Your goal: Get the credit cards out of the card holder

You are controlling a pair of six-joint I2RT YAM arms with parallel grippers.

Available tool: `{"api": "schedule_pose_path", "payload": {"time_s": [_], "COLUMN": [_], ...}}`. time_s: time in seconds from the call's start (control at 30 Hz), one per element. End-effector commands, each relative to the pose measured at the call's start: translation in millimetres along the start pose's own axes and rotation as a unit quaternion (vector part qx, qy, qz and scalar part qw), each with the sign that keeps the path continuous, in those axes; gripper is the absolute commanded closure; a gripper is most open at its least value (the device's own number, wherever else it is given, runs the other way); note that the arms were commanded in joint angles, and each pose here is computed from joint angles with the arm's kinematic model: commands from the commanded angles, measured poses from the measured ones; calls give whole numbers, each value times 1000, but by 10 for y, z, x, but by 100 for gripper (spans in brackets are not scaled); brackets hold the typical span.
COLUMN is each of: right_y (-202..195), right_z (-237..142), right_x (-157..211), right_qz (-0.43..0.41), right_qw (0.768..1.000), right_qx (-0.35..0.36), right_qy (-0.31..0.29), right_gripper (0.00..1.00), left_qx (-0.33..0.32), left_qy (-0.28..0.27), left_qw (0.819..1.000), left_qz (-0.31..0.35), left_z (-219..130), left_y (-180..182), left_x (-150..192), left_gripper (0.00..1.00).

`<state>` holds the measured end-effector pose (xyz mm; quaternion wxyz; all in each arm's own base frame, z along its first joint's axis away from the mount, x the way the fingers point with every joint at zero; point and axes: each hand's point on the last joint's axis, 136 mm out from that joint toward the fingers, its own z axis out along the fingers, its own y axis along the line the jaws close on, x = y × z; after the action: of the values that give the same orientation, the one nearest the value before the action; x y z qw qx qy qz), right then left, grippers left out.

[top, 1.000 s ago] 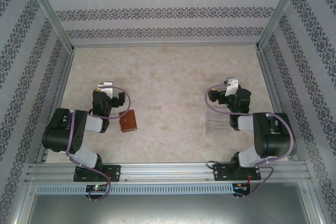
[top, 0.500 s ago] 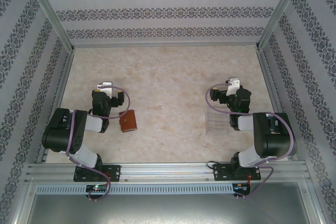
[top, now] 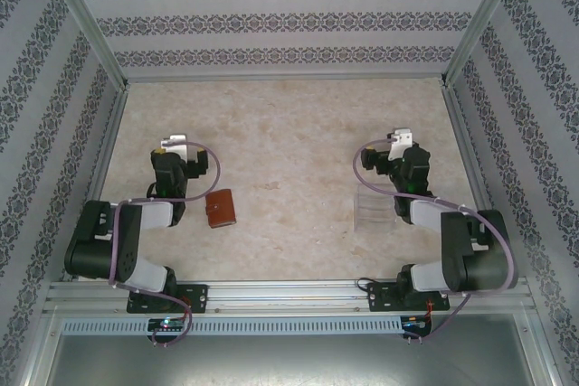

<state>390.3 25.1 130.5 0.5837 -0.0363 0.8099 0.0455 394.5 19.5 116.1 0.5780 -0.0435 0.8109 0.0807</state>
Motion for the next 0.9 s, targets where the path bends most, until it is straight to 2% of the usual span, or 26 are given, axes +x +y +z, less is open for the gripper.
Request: {"api": "schedule_pose_path", "payload": {"time_s": [0.0,0.1,0.3,0.4,0.5,0.57,0.7,0.87], "right_y": [-24,-3,120,143,198,253,390,580], "right_z": [-34,-92,-327,-475,-628,-712,-852,-1016], "right_x": [-100,-123,-79,-11,89,159,301,426], "right_qz": [6,21,87,126,162,191,245,236], "right_qw": [1000,997,986,973,956,943,914,890], "right_qx": [14,18,13,28,34,35,29,15], "right_qy": [28,66,140,189,243,271,323,389], "right_gripper": [2,2,2,3,7,10,19,31], "left_qx": [-37,-40,-32,-7,-10,-17,13,29], "left_qy": [47,79,116,139,163,191,272,360], "left_qw": [998,996,989,984,976,968,948,920], "left_qz": [-14,-21,-81,-112,-142,-164,-165,-150], "left_z": [1,-23,-195,-314,-448,-536,-701,-915], "left_y": [155,152,122,33,41,52,-87,-160], "left_x": [-7,-37,-94,-107,-137,-119,-62,-12], "left_gripper": [0,0,0,0,0,0,0,0]}}
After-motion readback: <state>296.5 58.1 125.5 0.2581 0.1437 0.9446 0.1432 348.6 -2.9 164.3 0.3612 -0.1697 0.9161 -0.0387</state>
